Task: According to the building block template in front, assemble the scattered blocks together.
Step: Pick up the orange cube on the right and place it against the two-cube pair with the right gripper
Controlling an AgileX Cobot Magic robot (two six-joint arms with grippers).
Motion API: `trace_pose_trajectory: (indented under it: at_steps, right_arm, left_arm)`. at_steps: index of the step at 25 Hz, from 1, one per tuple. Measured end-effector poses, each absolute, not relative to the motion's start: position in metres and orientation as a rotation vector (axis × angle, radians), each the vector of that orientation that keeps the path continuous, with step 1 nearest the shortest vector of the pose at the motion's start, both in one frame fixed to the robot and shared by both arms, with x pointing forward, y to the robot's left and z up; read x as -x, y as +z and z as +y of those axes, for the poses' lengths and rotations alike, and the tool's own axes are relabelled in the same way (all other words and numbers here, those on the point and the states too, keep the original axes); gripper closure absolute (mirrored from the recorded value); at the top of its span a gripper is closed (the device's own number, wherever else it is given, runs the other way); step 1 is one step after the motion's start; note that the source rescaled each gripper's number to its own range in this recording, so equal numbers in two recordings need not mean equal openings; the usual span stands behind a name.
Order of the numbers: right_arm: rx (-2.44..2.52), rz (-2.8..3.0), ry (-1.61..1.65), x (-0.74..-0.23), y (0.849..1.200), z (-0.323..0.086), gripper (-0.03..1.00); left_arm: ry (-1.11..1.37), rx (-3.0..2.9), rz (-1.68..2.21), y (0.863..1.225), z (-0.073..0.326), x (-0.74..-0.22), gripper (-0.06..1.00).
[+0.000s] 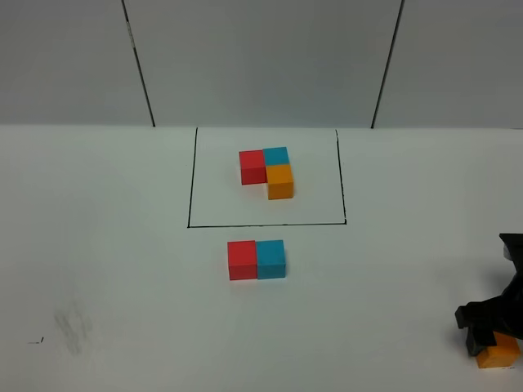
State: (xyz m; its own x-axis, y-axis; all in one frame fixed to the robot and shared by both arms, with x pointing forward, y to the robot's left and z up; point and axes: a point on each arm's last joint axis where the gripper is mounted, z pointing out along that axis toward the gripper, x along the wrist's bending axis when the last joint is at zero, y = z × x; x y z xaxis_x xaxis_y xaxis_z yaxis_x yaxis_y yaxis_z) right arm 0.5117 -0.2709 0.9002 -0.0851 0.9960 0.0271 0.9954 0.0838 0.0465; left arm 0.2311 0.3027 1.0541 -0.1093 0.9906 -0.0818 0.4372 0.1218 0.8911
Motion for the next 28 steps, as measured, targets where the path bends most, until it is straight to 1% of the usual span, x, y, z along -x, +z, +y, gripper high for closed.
trace_pose_trajectory:
  at_steps: [8,10,12,14,19,28]
  right_arm:
    - [-2.110,2.304,0.090,-0.5124,0.8999,-0.2708,0.36]
    - [-2.111,2.304,0.090,-0.5124,0.8999,-0.2708,0.39]
    - [-2.110,2.305,0.090,-0.5124,0.8998,-0.2707,0.46]
    - [-2.113,2.304,0.092,-0.5124,0.8998,-0.2706,0.55]
    - [-2.119,2.301,0.095,-0.5124,0.8998,-0.2703,0.87]
    - [-2.115,2.300,0.102,-0.5128,0.8999,-0.2702,0.87]
  left_arm:
    - [0.941,-1.410,1.657,1.0541,0.3027,-0.2311,0.00]
    - [0.941,-1.410,1.657,1.0541,0.3027,-0.2311,0.00]
    - [0.941,-1.410,1.657,1.0541,0.3027,-0.2311,0.00]
    - [0.941,-1.410,1.657,1.0541,0.3027,-0.2311,0.00]
    - [0.941,-1.410,1.657,1.0541,0.3027,-0.2311,0.00]
    - [0.941,-1.410,1.657,1.0541,0.3027,-0.2311,0.00]
